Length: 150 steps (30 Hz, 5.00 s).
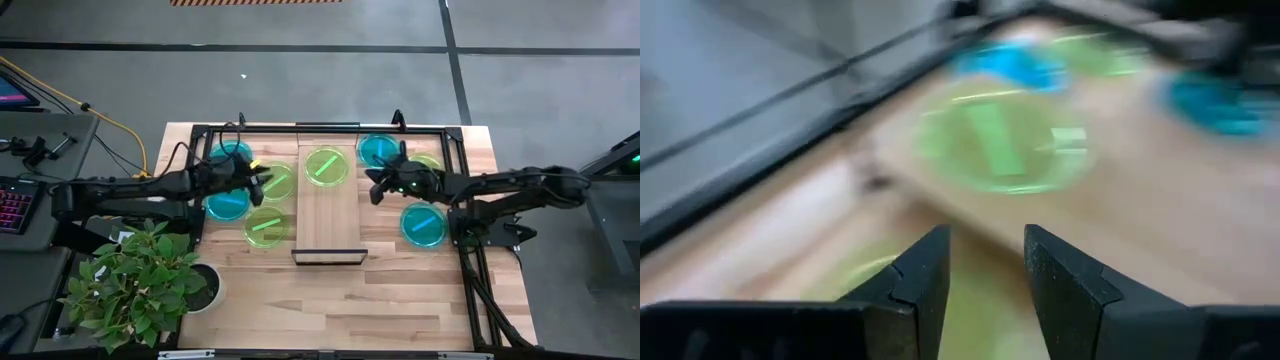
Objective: Place and stack plates onto a shelf
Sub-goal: Put the top left blue plate on the shelf
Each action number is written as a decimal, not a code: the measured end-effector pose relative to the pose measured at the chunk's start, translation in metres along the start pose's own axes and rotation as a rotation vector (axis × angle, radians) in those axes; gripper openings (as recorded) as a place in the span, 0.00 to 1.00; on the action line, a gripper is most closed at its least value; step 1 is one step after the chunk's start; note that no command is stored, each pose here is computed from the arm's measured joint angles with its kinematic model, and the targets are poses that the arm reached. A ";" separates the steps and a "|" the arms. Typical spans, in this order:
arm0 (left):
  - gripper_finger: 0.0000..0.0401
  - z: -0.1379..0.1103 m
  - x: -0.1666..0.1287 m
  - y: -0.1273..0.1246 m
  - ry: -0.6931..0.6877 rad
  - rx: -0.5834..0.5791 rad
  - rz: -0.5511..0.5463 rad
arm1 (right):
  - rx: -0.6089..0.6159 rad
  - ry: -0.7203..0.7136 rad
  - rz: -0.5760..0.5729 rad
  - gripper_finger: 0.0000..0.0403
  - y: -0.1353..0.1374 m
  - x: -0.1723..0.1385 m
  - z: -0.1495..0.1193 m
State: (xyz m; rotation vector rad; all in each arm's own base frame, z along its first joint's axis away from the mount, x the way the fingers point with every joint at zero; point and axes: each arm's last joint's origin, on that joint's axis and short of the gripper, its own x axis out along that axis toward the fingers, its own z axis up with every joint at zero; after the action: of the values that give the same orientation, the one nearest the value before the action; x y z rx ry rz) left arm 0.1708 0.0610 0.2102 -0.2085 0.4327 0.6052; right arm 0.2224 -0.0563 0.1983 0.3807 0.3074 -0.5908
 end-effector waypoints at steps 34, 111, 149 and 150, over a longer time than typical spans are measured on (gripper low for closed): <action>0.29 -0.039 0.063 0.044 0.618 -0.032 0.538 | 0.019 -0.052 0.018 0.00 -0.009 0.004 0.016; 0.00 0.010 -0.006 -0.096 -0.023 0.716 -0.186 | 0.020 -0.030 0.009 0.00 -0.009 0.013 0.010; 0.13 -0.027 0.037 -0.141 -0.077 1.021 -0.449 | 0.006 -0.034 0.007 0.00 -0.009 0.013 0.010; 0.15 -0.026 0.037 -0.141 -0.079 1.014 -0.449 | 0.006 -0.034 0.007 0.00 -0.009 0.013 0.010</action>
State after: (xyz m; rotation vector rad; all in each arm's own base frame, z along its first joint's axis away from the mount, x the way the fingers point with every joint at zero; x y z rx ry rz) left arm 0.2724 -0.0421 0.1790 0.6727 0.5466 -0.0917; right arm 0.2290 -0.0736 0.1997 0.3771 0.2712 -0.5908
